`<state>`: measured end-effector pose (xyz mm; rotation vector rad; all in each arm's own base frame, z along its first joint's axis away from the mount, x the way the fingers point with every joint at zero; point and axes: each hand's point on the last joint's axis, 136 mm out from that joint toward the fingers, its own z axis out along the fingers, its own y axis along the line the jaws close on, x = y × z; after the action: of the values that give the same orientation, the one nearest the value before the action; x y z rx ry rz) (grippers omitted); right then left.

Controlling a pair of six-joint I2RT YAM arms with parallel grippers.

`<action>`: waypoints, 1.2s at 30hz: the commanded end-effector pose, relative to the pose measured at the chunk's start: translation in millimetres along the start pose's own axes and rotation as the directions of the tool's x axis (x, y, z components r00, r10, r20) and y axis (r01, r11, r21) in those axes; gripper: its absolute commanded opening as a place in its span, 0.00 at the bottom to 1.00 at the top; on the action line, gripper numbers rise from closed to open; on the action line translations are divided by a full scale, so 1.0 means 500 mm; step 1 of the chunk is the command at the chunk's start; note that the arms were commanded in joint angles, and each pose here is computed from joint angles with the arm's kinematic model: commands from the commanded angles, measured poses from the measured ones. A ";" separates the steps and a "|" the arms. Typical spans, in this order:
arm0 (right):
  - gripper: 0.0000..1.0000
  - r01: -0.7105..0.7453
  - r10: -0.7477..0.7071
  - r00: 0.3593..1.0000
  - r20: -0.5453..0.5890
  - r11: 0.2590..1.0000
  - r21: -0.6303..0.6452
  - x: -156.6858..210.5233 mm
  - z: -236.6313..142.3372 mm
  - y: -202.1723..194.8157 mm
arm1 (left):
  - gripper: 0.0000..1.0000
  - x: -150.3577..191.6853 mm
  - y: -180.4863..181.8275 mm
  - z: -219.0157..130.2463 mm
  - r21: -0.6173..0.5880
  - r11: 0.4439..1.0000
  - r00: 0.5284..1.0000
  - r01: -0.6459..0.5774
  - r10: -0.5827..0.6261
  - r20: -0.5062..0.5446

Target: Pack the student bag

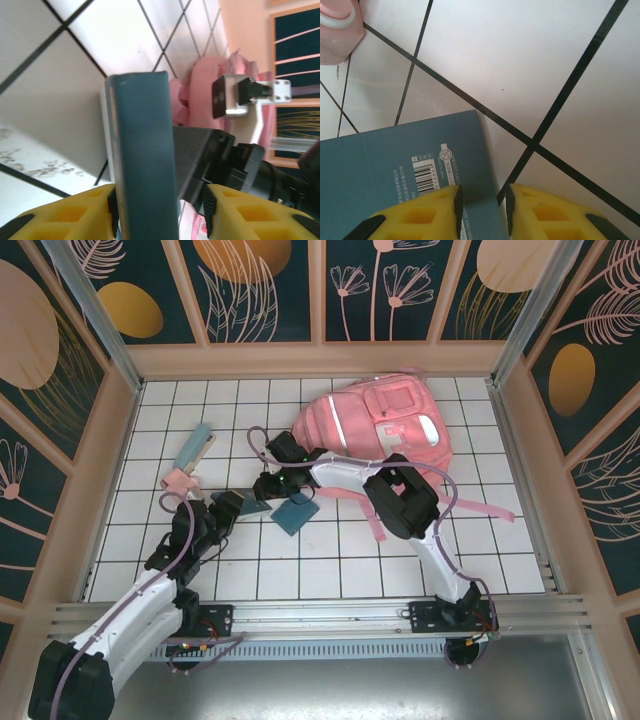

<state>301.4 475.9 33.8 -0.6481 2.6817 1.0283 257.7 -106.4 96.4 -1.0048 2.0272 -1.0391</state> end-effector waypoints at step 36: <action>0.47 -0.078 -0.075 0.966 0.246 0.826 0.558 -0.178 -0.340 -0.214 | 0.01 -0.063 -0.213 -0.023 0.013 0.953 0.953 -0.303 0.302 0.038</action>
<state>431.3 332.6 151.8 -0.3322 2.4854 0.3473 294.1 -111.4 176.9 -0.7466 2.0912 -0.8411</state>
